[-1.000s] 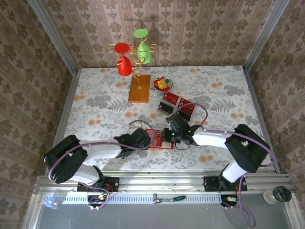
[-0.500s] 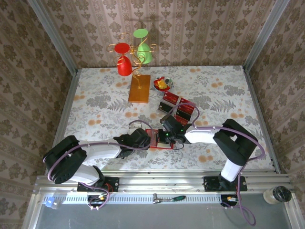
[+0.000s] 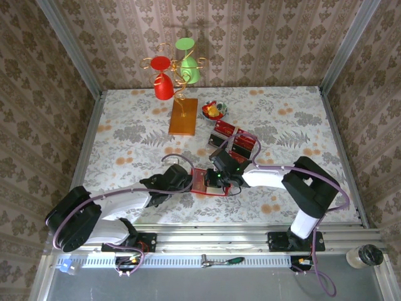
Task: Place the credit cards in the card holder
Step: Insert the credit card into the card slot.
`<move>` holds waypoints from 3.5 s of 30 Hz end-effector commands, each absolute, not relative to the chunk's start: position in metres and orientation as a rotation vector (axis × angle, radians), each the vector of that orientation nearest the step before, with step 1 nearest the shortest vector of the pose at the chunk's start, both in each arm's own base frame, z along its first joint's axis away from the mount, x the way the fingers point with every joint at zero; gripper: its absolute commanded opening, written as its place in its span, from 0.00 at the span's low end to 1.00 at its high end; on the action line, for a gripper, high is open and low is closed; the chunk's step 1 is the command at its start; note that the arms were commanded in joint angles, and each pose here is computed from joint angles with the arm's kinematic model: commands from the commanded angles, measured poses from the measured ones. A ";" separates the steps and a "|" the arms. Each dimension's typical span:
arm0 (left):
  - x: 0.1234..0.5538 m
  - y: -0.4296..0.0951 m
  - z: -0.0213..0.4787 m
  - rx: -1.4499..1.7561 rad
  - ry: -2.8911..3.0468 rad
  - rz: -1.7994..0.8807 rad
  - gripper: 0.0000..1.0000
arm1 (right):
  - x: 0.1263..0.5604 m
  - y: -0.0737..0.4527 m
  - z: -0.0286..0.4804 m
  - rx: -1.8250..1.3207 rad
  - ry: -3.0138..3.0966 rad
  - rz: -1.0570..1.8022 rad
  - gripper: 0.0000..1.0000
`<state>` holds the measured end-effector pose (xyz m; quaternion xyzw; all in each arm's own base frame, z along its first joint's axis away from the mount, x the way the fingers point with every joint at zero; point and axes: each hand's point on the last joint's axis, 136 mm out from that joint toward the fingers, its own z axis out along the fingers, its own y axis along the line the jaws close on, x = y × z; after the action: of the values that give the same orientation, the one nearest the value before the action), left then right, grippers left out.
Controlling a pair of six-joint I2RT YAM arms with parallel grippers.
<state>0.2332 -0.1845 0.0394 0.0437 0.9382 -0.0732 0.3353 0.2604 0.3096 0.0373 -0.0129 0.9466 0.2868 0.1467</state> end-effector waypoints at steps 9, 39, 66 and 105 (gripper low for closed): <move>0.224 -0.177 0.019 0.129 2.500 -0.161 1.00 | 0.270 0.298 0.051 -0.083 2.708 0.739 0.04; 0.222 -0.176 0.011 0.126 2.514 -0.161 1.00 | 0.278 0.320 0.017 -0.060 2.779 0.776 0.01; 0.218 -0.165 0.012 0.093 2.506 -0.133 1.00 | 0.256 0.305 0.036 -0.047 2.746 0.790 0.02; 0.227 -0.173 0.075 0.106 2.397 -0.237 1.00 | 0.274 0.265 0.069 -0.034 2.697 0.694 0.11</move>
<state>0.2208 -0.1697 0.0540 0.0340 0.9342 -0.0892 0.3437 0.2779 0.2893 0.0776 -0.0113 0.9412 0.2853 0.1808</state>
